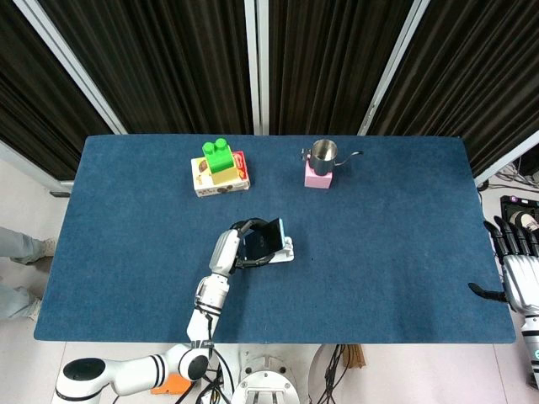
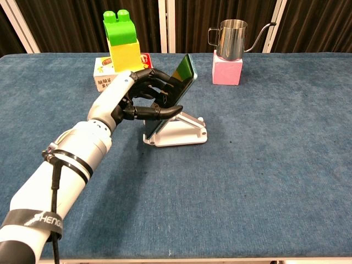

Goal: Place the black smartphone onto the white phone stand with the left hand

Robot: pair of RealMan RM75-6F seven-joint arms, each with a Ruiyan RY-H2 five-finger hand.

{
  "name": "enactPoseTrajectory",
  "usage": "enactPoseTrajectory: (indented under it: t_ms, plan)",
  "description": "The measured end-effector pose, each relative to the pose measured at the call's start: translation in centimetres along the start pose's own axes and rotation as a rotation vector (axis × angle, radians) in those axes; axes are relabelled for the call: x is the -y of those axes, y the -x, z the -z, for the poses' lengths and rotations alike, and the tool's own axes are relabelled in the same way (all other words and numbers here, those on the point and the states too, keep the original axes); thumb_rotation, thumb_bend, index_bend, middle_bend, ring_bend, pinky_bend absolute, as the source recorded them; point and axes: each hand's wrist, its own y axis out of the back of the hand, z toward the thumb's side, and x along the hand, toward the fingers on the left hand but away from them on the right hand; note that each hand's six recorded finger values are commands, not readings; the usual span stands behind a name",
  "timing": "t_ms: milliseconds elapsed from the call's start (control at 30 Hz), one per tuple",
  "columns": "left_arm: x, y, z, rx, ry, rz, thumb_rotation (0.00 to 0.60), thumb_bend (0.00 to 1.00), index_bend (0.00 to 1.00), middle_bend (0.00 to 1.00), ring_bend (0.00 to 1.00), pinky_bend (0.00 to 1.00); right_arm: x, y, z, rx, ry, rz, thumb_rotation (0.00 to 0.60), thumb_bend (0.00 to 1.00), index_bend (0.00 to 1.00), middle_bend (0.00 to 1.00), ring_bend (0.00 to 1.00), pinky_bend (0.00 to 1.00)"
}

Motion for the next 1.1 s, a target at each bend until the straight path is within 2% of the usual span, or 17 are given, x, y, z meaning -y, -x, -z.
enactPoseTrajectory:
  t_ms: [167, 400, 567, 667, 800, 933, 1033, 1100]
  plan:
    - [0.3, 0.0, 0.2, -0.002, -0.008, 0.011, 0.600, 0.14, 0.26, 0.43, 0.27, 0.18, 0.1, 0.0, 0.0, 0.001, 0.004, -0.003, 0.600, 0.15, 0.00, 0.00, 0.00, 0.04]
    - [0.5, -0.1, 0.2, 0.006, -0.020, 0.019, 0.600, 0.12, 0.19, 0.31, 0.17, 0.14, 0.2, 0.0, 0.3, 0.005, 0.009, -0.002, 0.600, 0.15, 0.00, 0.00, 0.00, 0.04]
    - [0.7, 0.0, 0.2, 0.010, -0.041, 0.040, 0.600, 0.10, 0.02, 0.11, 0.02, 0.06, 0.3, 0.1, 0.3, 0.005, 0.011, -0.005, 0.600, 0.15, 0.00, 0.00, 0.00, 0.04]
    - [0.6, -0.1, 0.2, 0.015, -0.057, 0.047, 0.600, 0.09, 0.00, 0.03, 0.00, 0.04, 0.3, 0.1, 0.4, 0.006, 0.012, -0.004, 0.600, 0.15, 0.00, 0.00, 0.00, 0.04]
    - [0.2, 0.0, 0.1, 0.025, -0.078, 0.058, 0.600, 0.08, 0.00, 0.00, 0.00, 0.01, 0.2, 0.1, 0.5, 0.008, 0.014, -0.003, 0.600, 0.15, 0.00, 0.00, 0.00, 0.04]
    - [-1.1, 0.2, 0.3, 0.041, -0.132, 0.064, 0.600, 0.07, 0.00, 0.00, 0.00, 0.00, 0.0, 0.1, 0.8, 0.013, 0.014, 0.003, 0.600, 0.15, 0.00, 0.00, 0.00, 0.04]
    - [-3.2, 0.5, 0.8, 0.045, -0.205, 0.062, 0.600, 0.07, 0.00, 0.00, 0.00, 0.00, -0.2, 0.1, 1.1, 0.020, 0.016, 0.006, 0.600, 0.15, 0.00, 0.00, 0.00, 0.04]
    - [-5.3, 0.8, 1.3, 0.042, -0.268, 0.060, 0.600, 0.06, 0.00, 0.00, 0.00, 0.00, -0.3, 0.1, 1.3, 0.025, 0.020, 0.008, 0.600, 0.15, 0.00, 0.00, 0.00, 0.04]
